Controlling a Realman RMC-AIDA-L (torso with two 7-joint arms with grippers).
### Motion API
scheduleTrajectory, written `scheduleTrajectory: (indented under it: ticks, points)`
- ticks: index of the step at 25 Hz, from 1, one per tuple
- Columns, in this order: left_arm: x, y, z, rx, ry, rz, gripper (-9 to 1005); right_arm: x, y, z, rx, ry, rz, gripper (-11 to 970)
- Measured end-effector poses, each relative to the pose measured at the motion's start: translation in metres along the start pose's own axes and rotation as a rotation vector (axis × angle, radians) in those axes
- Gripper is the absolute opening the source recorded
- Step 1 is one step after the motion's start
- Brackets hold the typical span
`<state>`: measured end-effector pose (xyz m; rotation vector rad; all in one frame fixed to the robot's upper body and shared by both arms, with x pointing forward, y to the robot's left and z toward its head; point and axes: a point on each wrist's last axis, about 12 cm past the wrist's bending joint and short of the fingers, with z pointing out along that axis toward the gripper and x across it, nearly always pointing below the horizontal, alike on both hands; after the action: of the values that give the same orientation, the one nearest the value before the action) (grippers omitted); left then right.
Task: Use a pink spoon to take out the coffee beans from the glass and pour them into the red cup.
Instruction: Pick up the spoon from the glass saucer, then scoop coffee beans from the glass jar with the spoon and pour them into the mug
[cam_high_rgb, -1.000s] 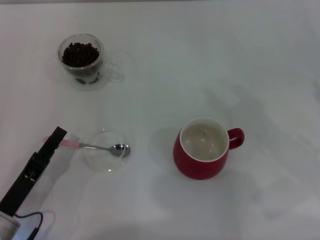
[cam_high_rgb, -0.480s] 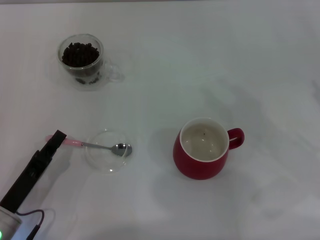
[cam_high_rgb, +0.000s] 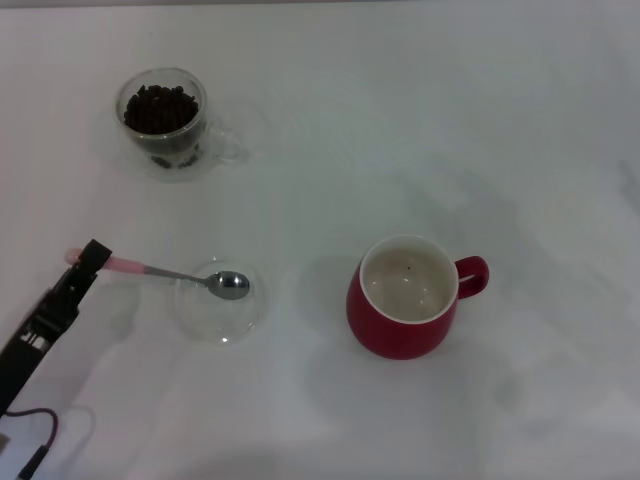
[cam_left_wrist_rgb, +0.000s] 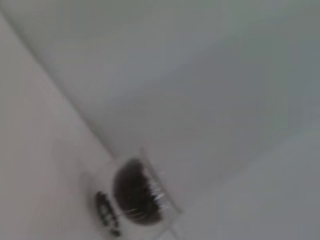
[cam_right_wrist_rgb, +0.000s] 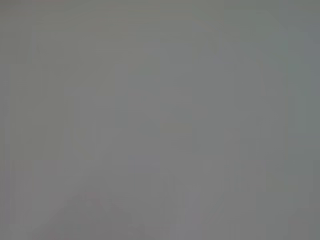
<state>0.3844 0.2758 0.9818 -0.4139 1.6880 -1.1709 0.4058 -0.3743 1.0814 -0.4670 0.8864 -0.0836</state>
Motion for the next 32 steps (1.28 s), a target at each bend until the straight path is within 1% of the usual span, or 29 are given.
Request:
scheduleTrajectory:
  ticks: [2, 6, 7, 9, 13, 15, 18, 21, 23, 26, 28, 32]
  points:
    - [-0.004, -0.004, -0.004, 0.054, 0.002, 0.026, 125, 0.0, 0.003, 0.0, 0.009, -0.001, -0.011, 713]
    - [-0.011, -0.005, -0.01, 0.083, -0.018, 0.053, 124, 0.0, 0.007, 0.001, 0.014, -0.005, -0.029, 713]
    - [-0.024, -0.006, -0.016, 0.12, -0.049, 0.112, 124, 0.0, 0.009, 0.002, 0.014, -0.007, -0.031, 713]
    - [-0.035, -0.007, -0.017, 0.149, -0.056, 0.149, 124, 0.0, 0.012, 0.003, 0.012, -0.01, -0.03, 713]
    - [-0.058, -0.01, -0.01, 0.211, -0.028, 0.207, 123, 0.002, 0.017, 0.006, 0.004, -0.008, -0.016, 712]
    - [-0.074, -0.011, -0.004, 0.238, -0.001, 0.235, 123, 0.001, 0.021, 0.006, -0.006, -0.012, 0.0, 712]
    - [-0.099, -0.013, 0.007, 0.265, 0.058, 0.248, 124, 0.0, 0.027, 0.007, -0.039, -0.024, 0.028, 712]
    - [-0.126, -0.015, 0.024, 0.264, 0.118, 0.253, 124, -0.001, 0.034, 0.006, -0.07, -0.029, 0.055, 712]
    - [-0.144, -0.018, 0.04, 0.267, 0.147, 0.266, 124, -0.002, 0.039, 0.006, -0.094, -0.032, 0.078, 711]
    - [-0.163, -0.025, 0.062, 0.272, 0.201, 0.292, 124, -0.003, 0.044, 0.007, -0.127, -0.04, 0.132, 711]
    - [-0.179, -0.029, 0.079, 0.249, 0.241, 0.316, 124, -0.003, 0.046, 0.007, -0.139, -0.044, 0.177, 710]
    - [-0.199, -0.031, 0.102, 0.182, 0.283, 0.344, 125, -0.005, 0.051, 0.007, -0.173, -0.051, 0.241, 708]
